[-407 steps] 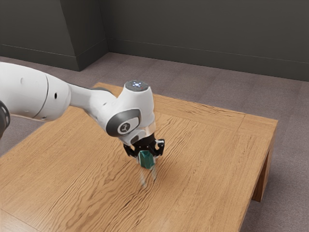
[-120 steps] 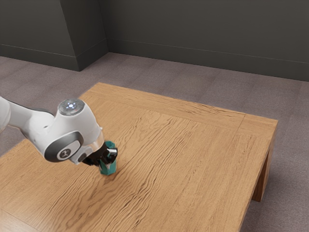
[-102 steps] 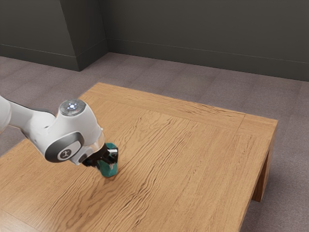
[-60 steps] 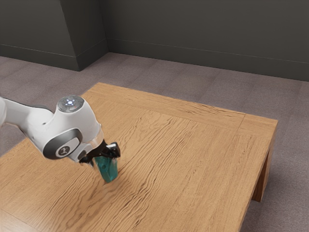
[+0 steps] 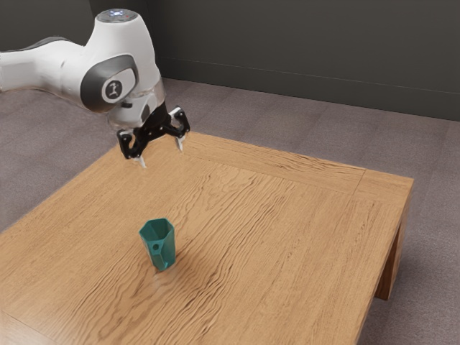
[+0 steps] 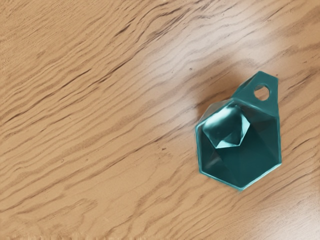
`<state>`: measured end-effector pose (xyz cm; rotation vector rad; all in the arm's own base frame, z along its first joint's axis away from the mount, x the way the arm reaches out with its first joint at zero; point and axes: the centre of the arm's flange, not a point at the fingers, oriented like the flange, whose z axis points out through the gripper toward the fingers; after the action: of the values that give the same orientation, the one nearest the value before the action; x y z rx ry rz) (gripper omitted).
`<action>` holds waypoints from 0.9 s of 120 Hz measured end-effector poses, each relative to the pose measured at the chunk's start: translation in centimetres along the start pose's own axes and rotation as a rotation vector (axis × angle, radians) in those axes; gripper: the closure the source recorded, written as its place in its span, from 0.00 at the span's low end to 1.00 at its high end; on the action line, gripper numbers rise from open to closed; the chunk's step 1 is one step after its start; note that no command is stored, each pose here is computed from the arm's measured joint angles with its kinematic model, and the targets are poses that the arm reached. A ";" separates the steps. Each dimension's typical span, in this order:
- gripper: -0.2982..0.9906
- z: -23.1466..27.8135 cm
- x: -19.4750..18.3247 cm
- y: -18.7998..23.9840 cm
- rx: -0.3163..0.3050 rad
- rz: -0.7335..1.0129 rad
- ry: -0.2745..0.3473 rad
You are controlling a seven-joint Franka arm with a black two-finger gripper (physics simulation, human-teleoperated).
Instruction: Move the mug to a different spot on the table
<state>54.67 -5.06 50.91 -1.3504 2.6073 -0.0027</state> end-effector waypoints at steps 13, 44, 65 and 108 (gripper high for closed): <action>0.24 -3.0 -2.1 -1.8 -0.026 -0.166 0.037; 0.23 -5.4 -4.4 -3.2 -0.098 -0.527 0.062; 0.23 -6.0 -3.9 -2.8 -0.139 -0.693 0.071; 0.23 -5.9 -3.4 -2.9 -0.176 -0.906 0.066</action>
<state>57.86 -4.60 57.60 -2.4871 1.8376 0.0466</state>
